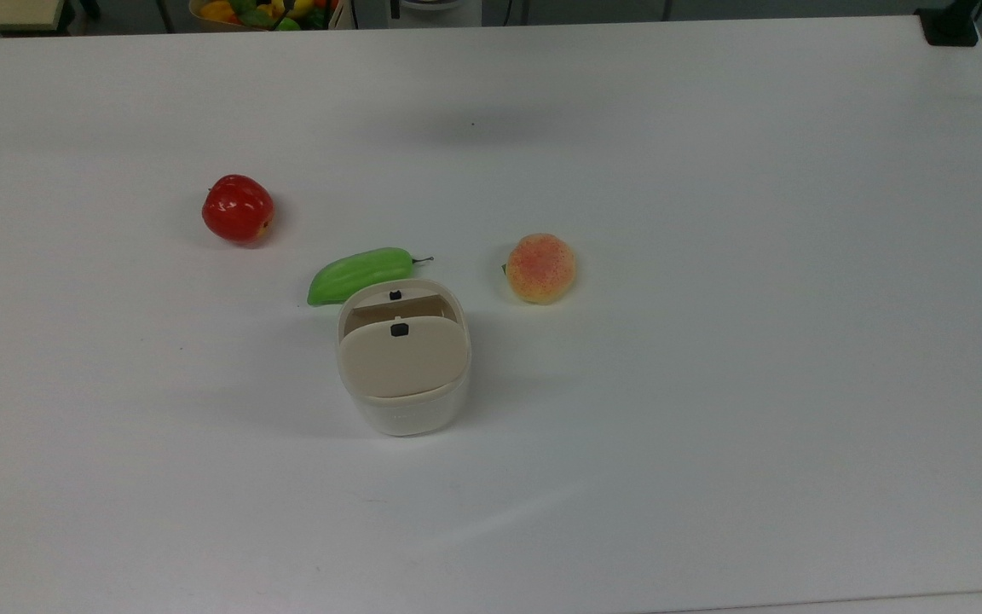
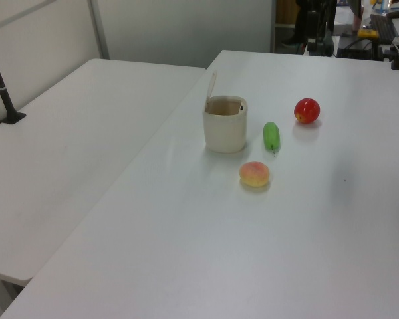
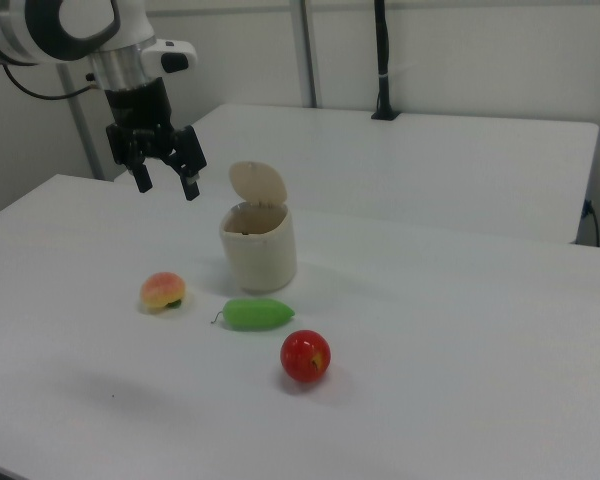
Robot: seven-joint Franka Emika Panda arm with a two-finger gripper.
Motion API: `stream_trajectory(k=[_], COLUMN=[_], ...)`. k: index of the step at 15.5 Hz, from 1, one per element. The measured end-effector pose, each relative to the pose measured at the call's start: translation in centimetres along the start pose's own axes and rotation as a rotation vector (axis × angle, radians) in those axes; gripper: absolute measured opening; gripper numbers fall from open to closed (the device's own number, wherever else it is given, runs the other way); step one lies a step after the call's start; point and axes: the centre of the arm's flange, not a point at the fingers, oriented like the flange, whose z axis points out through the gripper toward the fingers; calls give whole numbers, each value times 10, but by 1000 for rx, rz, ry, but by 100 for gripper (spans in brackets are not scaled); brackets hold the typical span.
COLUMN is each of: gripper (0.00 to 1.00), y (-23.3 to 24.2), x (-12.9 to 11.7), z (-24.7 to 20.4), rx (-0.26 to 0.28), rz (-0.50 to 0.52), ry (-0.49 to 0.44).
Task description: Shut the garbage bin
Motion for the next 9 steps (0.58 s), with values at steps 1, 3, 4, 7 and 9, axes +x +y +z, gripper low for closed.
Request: stream_trajectory(k=[1,3,4,7,9], gripper=[100,100,100,100,100], y=[0,1,2,6,6], x=[0,0,0,0,0], z=[0,0,0,0,0], rx=[0,0,0,0,0], rz=[1,3,5,12,12], ry=[0,0,0,-1,-1])
